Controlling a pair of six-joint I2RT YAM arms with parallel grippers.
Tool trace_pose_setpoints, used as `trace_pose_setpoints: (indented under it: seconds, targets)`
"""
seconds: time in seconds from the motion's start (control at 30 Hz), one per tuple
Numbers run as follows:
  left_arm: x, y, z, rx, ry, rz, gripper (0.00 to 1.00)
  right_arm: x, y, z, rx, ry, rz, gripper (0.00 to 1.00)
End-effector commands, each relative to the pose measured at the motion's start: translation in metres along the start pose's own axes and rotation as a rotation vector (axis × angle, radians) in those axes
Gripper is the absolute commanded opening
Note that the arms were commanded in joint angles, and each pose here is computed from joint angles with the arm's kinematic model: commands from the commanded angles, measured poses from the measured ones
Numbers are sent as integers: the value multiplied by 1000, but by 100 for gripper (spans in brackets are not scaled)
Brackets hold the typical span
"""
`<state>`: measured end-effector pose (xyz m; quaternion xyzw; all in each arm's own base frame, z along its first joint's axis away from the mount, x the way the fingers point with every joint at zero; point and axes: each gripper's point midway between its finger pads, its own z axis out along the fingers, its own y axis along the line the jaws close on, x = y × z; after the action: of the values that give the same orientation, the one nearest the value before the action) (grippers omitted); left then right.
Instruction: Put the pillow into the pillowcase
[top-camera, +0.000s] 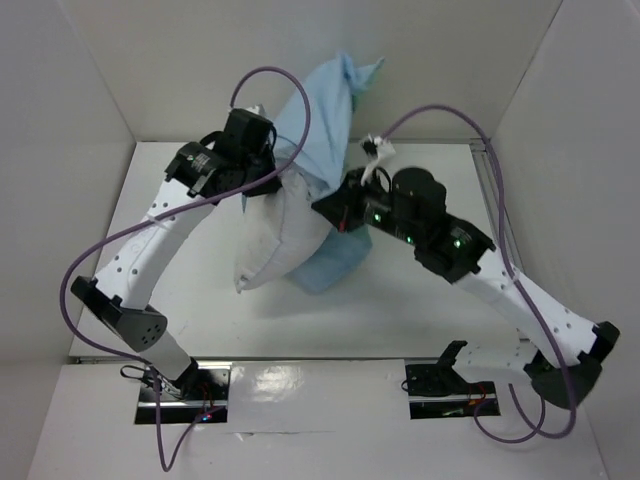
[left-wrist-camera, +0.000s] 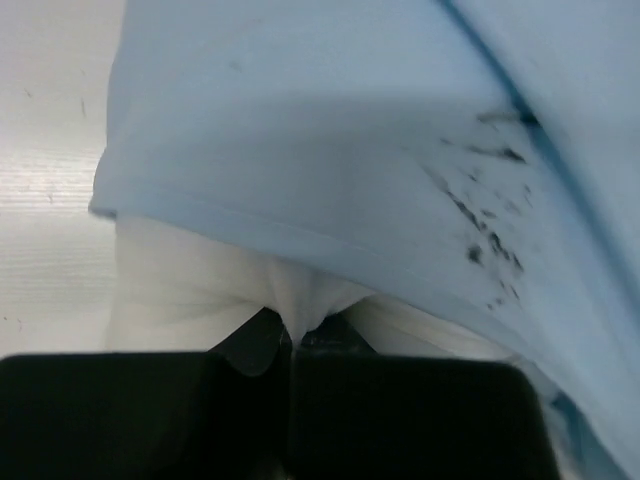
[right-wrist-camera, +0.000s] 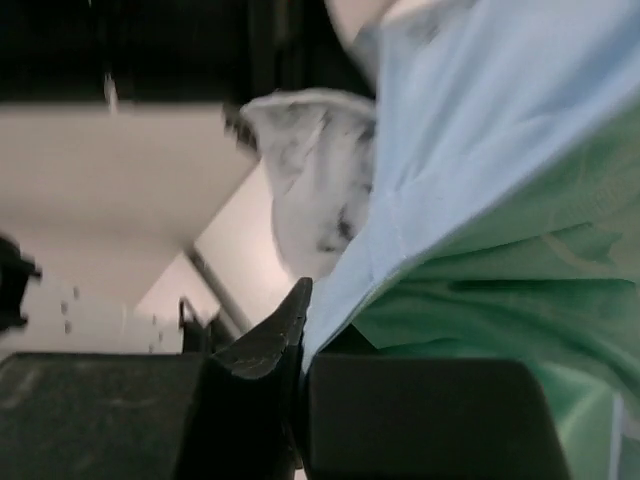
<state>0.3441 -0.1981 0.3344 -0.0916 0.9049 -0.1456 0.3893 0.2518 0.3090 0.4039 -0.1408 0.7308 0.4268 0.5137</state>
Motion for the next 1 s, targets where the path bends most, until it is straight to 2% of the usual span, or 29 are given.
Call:
trace_pose_setpoints:
  seconds: [0.0, 0.03, 0.1, 0.23, 0.3, 0.37, 0.4, 0.43, 0.47, 0.5, 0.53, 0.63, 0.67, 0.73, 0.77, 0.8, 0.83, 0.87, 0.9, 0.93, 0.97]
  targets:
    - [-4, -24, 49, 0, -82, -58, 0, 76, 21, -30, -84, 179, 141, 0]
    - [13, -29, 62, -24, -51, -59, 0, 96, 22, -49, -87, 221, 184, 0]
    - [26, -40, 72, -14, -30, -48, 0, 100, 11, -64, -20, 208, 214, 0]
    - [53, -73, 89, 24, 17, -28, 0, 94, -25, -100, 201, 162, 236, 0]
    - [73, -89, 99, 45, 64, 16, 0, 91, -53, -119, 364, 143, 223, 0]
    - [89, -108, 92, 115, 113, 75, 0, 87, -64, -131, 439, 127, 233, 0]
    - [96, -114, 92, 141, 135, 106, 0, 82, -70, -141, 486, 109, 230, 10]
    - [100, -116, 90, 164, 153, 137, 9, 81, -73, -145, 504, 108, 233, 31]
    - [108, -126, 82, 225, 185, 195, 21, 78, -73, -148, 514, 103, 230, 57]
    - [113, -125, 76, 244, 216, 230, 36, 74, -75, -153, 528, 97, 225, 78]
    - [114, -131, 62, 291, 224, 264, 67, 72, -76, -153, 543, 96, 220, 91]
    - [128, -132, 30, 407, 306, 393, 95, 63, -79, -150, 583, 80, 206, 94]
    - [126, -132, 11, 464, 310, 434, 100, 59, -79, -148, 590, 79, 184, 94]
    - [126, -121, -9, 476, 325, 469, 100, 49, -79, -139, 610, 73, 149, 93]
    - [125, -117, -15, 480, 320, 492, 100, 45, -79, -136, 618, 68, 134, 91]
    - [121, -112, -31, 505, 302, 500, 91, 39, -79, -128, 633, 76, 104, 86]
    - [118, -104, -37, 500, 297, 492, 69, 36, -79, -124, 643, 81, 82, 83]
    - [113, -100, -41, 505, 274, 482, 34, 35, -81, -119, 657, 89, 55, 81]
    - [101, -81, -42, 458, 237, 428, 9, 34, -81, -102, 659, 108, 16, 79]
    - [93, -71, -40, 430, 211, 399, 0, 37, -83, -93, 665, 137, -6, 81]
    - [86, -60, -35, 401, 189, 365, 0, 39, -83, -81, 662, 158, -28, 86]
